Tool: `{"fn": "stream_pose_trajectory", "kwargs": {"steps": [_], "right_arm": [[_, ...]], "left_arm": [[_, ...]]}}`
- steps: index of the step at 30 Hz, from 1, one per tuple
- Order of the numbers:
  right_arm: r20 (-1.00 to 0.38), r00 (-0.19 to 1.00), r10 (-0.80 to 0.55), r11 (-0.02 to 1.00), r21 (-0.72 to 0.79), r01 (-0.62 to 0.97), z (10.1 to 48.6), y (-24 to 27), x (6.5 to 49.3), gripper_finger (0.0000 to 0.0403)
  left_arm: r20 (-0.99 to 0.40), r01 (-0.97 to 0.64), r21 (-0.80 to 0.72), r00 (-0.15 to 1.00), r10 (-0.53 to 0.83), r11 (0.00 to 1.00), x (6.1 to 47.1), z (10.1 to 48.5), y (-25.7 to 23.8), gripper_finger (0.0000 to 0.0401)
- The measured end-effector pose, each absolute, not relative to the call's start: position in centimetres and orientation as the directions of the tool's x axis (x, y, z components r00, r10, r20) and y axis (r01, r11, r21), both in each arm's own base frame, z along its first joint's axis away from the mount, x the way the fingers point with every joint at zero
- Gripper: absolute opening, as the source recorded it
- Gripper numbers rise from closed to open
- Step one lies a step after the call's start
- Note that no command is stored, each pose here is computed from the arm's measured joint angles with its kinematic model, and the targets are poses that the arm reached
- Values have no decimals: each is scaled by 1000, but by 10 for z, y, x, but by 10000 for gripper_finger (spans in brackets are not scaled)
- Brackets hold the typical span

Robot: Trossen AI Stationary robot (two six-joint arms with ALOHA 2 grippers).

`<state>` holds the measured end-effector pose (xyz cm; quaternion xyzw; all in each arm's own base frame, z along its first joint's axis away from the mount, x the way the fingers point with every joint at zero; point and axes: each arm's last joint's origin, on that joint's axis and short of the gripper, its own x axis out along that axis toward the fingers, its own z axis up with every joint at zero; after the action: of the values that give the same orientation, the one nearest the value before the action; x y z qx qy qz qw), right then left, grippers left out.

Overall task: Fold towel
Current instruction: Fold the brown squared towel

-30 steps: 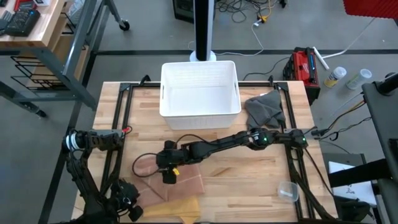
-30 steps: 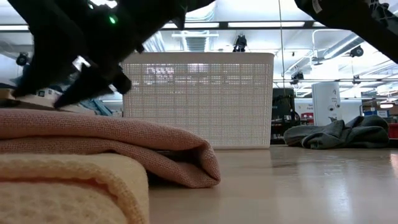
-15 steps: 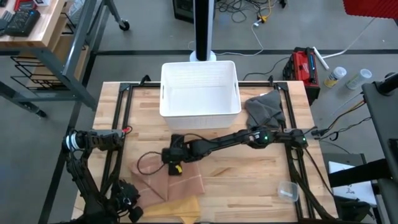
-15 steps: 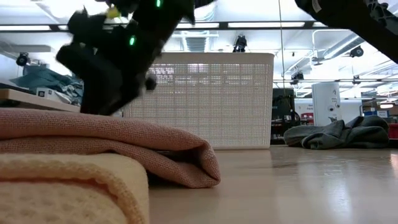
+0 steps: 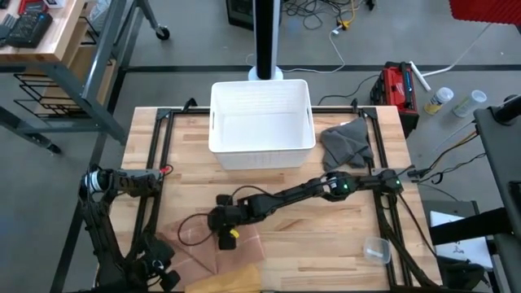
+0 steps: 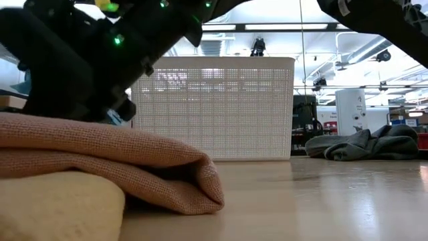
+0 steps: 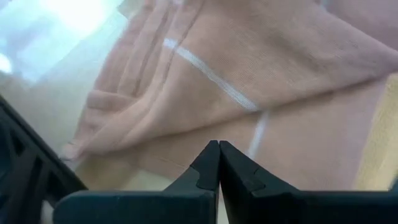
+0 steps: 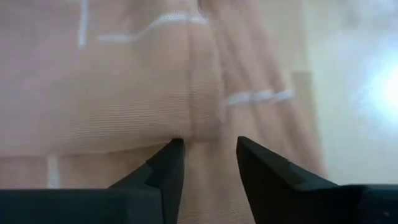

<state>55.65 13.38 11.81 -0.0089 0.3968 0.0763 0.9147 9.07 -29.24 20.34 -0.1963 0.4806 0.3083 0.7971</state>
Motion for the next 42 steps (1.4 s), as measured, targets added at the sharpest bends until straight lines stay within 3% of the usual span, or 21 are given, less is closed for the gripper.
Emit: {"fn": "stream_pose_trajectory", "kwargs": {"steps": [7, 12, 18, 24, 28, 33, 37, 42], "right_arm": [[-670, 721, 176, 981, 62, -182, 126, 154, 557, 106], [-592, 767, 247, 955, 16, -296, 133, 190, 552, 82], [-540, 791, 289, 928, -47, -371, 140, 213, 547, 50], [-597, 754, 274, 931, -32, -363, 135, 211, 544, 28], [-654, 714, 252, 935, -26, -354, 129, 205, 542, 23], [-665, 693, 278, 937, 31, -347, 138, 196, 542, 22], [-701, 663, 263, 947, 56, -316, 140, 185, 541, 11], [-807, 555, 203, 967, 76, -244, 113, 164, 534, 2]], "left_arm": [[-860, -691, -14, 377, 344, 723, 93, 207, -289, 0], [-786, -714, -6, 436, 437, 700, 100, 247, -280, 0], [-776, -613, -88, 536, 332, 785, 110, 266, -281, 0], [-780, -584, -105, 550, 297, 805, 115, 241, -287, 0], [-802, -532, -180, 567, 190, 827, 118, 212, -297, 0], [-866, -539, -286, 500, 27, 792, 116, 170, -298, 0], [-873, -603, -316, 486, 23, 733, 112, 141, -285, 0], [-864, -632, -339, 501, 35, 697, 109, 126, -274, 0]]}}
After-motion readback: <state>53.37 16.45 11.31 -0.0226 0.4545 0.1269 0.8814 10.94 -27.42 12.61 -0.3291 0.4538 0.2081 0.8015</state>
